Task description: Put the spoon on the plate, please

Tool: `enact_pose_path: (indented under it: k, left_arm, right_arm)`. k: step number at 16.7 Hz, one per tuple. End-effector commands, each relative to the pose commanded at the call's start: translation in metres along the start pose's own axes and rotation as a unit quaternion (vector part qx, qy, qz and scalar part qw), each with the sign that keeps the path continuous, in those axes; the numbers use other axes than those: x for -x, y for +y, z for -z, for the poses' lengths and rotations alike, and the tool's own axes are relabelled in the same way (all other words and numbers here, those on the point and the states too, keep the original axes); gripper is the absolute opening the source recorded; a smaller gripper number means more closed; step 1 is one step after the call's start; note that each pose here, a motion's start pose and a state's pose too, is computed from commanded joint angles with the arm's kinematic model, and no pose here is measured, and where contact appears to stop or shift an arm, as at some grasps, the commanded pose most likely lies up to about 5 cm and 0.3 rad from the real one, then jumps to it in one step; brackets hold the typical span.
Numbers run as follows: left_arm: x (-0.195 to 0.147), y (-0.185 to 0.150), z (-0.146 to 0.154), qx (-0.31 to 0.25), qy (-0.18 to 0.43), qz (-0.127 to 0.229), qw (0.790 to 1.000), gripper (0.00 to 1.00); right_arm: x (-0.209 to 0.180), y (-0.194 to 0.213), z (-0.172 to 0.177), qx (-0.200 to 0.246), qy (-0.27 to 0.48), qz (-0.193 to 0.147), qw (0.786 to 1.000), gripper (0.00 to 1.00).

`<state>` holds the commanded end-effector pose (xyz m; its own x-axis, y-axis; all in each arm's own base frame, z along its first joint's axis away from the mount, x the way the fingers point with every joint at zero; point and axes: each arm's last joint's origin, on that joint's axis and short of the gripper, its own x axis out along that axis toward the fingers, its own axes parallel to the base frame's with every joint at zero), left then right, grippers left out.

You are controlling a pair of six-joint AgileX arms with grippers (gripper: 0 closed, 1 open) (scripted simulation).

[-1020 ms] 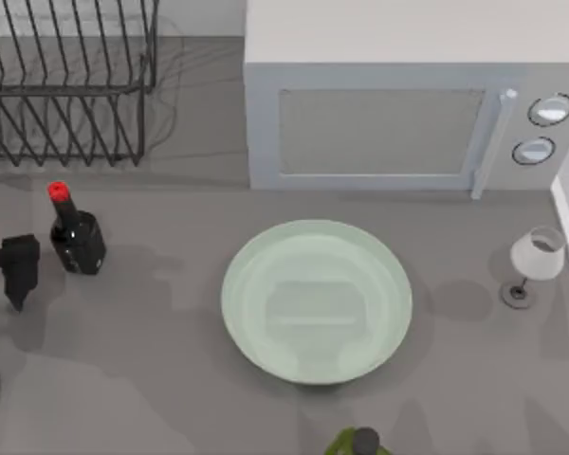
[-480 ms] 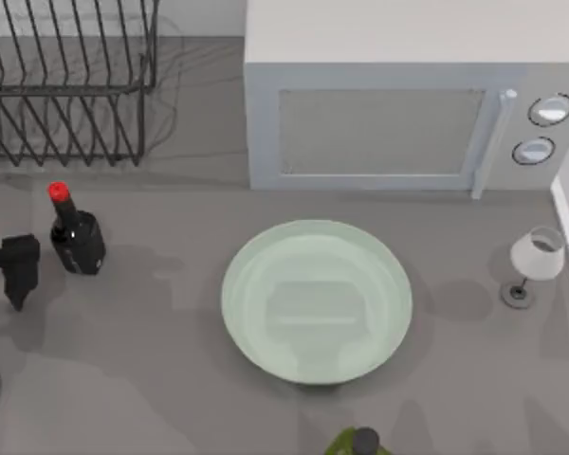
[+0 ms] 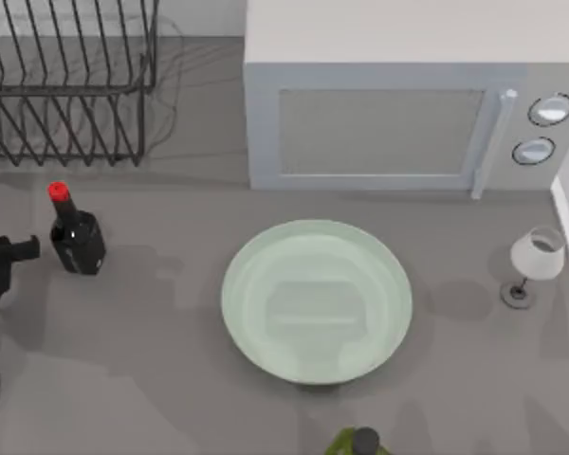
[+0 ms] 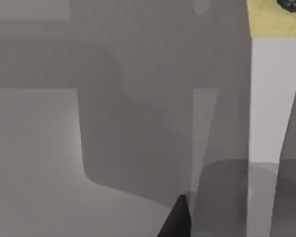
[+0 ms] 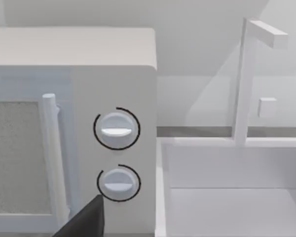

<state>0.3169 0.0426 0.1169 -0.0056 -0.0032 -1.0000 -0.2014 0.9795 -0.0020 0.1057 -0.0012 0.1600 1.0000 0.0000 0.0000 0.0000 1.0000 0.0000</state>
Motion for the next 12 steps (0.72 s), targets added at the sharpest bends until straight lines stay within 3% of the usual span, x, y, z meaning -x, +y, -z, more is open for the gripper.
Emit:
enact_pose_path:
  k: [12]
  left_arm:
    - [0.088,0.0,0.001,0.0,0.008,-0.001,1.0,0.0]
  right_arm:
    - [0.0,0.0,0.0,0.0,0.0,0.0,1.0,1.0]
